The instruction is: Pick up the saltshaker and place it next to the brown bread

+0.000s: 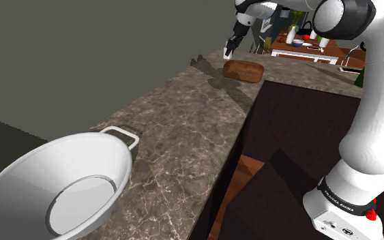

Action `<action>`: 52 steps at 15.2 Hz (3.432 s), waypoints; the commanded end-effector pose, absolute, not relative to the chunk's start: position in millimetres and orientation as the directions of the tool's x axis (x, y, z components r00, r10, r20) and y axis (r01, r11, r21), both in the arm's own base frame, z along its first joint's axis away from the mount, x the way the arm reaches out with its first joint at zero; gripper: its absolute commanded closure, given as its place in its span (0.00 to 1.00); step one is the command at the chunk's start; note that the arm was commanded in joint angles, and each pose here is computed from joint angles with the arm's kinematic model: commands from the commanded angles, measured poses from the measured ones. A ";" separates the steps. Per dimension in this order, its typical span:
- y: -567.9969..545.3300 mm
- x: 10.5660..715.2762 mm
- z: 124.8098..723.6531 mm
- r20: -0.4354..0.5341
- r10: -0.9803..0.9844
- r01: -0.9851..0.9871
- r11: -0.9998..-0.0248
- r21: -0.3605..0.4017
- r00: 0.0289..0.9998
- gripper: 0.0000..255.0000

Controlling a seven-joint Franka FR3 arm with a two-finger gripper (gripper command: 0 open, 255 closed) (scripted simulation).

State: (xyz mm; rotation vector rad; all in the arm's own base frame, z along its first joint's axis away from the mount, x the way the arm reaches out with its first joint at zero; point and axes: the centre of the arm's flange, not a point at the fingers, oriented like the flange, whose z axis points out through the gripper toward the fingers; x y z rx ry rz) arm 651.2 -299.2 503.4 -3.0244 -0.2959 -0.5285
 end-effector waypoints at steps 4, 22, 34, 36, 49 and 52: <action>-363.6 661.1 502.7 0.341 0.180 0.199 -0.980 -0.023 0.923 1.00; -384.0 664.3 418.3 0.341 0.180 0.199 -0.980 -0.023 0.923 1.00; -384.0 664.3 354.9 0.341 0.180 0.199 -0.980 -0.023 0.923 1.00; -384.0 664.3 344.4 0.341 0.180 0.199 -0.980 -0.023 0.923 1.00; -384.0 664.3 319.8 0.341 0.180 0.199 -0.980 -0.023 0.923 0.00; -384.0 664.3 319.8 0.341 0.180 0.199 -0.980 -0.023 0.923 0.00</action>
